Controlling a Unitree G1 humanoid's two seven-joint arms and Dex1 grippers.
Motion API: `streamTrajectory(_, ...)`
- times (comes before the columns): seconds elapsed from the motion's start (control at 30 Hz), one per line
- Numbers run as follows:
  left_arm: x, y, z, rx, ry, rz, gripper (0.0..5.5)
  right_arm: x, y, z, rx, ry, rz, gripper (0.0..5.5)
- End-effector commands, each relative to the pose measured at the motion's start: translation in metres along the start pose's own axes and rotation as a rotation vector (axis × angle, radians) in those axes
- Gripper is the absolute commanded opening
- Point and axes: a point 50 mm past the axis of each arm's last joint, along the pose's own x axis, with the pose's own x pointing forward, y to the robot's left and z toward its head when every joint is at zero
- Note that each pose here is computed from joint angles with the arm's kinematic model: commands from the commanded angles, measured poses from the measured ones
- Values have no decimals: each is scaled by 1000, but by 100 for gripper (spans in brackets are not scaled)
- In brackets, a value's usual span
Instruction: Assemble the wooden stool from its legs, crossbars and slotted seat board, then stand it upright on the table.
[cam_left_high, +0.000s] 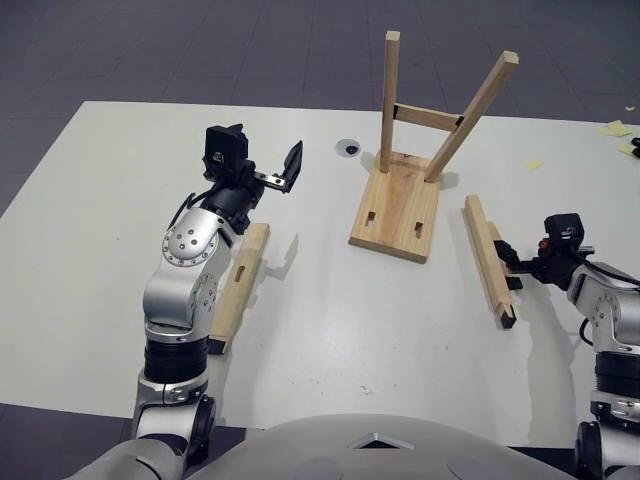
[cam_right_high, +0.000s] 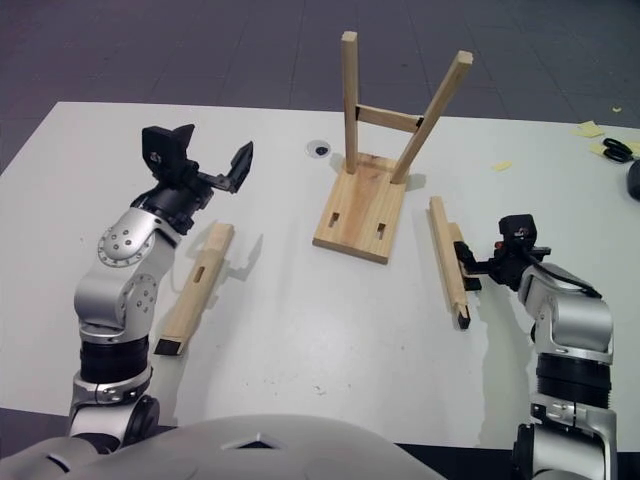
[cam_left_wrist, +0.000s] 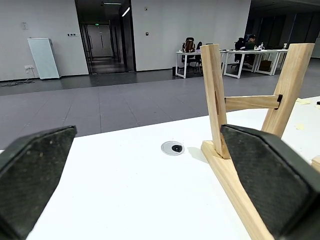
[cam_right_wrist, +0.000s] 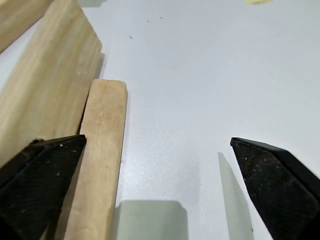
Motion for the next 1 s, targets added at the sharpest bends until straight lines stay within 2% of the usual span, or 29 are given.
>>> streamTrajectory(0.03,-1,-6,-1,-16,-11,3,536,-2,4,10,-77,-28,60,540)
streamTrajectory(0.2,-1,-8,-2,-28,-12,0,536,-1,3,8,-82,-21,62,540)
streamTrajectory(0.47,-2,-5,-5,-22,-4,19,536,-7,18,-23,-86,148,123,540)
streamTrajectory(0.6,-1,-6,-5,-22,-8,27,540,-5,18,-20,-2,152,73,480)
streamTrajectory(0.73,0,-7,-4,-25,-17,30,540,-3,22,-27,227,228,57,423)
streamTrajectory(1.0,-7,-6,-7,-39,-10,75,540,-13,22,-41,17,309,49,297)
